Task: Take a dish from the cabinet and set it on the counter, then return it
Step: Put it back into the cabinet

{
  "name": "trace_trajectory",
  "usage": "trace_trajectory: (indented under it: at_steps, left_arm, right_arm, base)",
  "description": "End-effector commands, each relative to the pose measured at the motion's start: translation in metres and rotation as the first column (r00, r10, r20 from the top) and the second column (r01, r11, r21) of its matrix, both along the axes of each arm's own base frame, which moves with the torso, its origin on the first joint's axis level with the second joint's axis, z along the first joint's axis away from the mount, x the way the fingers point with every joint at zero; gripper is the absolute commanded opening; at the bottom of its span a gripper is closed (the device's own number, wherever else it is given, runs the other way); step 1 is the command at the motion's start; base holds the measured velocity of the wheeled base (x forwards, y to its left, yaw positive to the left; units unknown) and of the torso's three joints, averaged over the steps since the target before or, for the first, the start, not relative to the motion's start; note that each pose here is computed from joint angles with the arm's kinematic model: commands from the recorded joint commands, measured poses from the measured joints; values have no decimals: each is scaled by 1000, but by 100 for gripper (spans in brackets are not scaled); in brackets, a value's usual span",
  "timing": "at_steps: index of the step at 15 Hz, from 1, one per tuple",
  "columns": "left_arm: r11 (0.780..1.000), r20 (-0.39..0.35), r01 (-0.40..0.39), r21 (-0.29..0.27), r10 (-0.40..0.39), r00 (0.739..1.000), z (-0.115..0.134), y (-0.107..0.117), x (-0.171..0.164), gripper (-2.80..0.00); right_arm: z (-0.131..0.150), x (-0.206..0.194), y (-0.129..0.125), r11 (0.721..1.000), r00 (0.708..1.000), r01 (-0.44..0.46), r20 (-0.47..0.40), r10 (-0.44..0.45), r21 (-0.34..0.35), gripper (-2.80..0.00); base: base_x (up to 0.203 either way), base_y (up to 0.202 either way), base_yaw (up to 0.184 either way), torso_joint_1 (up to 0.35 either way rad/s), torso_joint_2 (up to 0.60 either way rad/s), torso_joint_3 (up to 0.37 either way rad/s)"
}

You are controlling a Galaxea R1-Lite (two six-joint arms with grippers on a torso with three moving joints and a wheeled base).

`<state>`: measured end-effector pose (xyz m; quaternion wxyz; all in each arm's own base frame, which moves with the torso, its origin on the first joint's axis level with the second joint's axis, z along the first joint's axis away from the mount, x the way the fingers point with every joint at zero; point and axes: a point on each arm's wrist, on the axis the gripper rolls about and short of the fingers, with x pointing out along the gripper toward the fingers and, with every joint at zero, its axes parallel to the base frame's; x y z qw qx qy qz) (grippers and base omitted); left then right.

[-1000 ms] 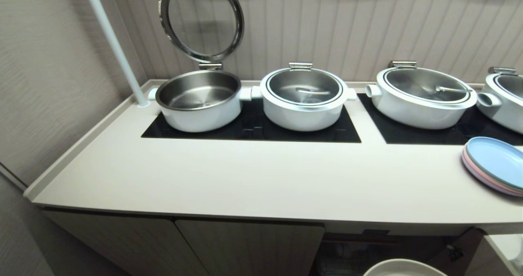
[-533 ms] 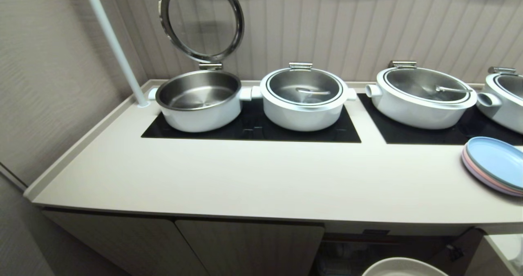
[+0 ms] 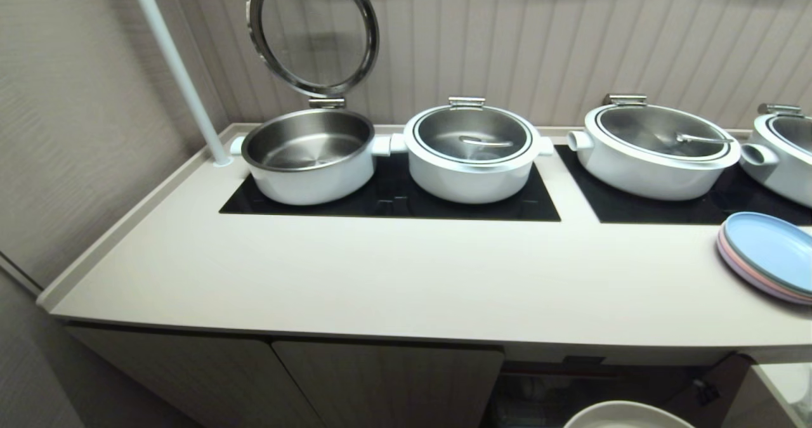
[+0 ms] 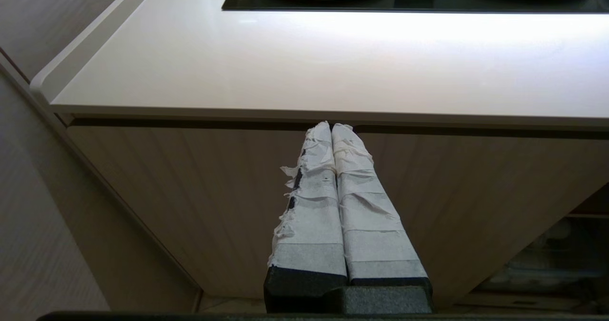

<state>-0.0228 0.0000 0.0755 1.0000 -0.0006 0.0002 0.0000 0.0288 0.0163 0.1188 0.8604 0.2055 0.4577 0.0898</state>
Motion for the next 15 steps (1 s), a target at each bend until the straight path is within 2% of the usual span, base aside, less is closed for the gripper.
trace_trajectory:
  at_steps: [1, 15]
  left_arm:
    - [1000, 0, 0, 0, 0, 1000, 0, 0, 0, -280]
    - [1000, 0, 0, -1, 0, 1000, 0, 0, 0, -280]
  right_arm:
    - [0, 0, 0, 1000, 1000, 4, -5, -4, 2, -280]
    - [-1, 0, 0, 1000, 1000, 4, -7, -4, 0, -280]
  base:
    - [0, 0, 0, 0, 0, 0]
    - [0, 0, 0, -74, 159, 81]
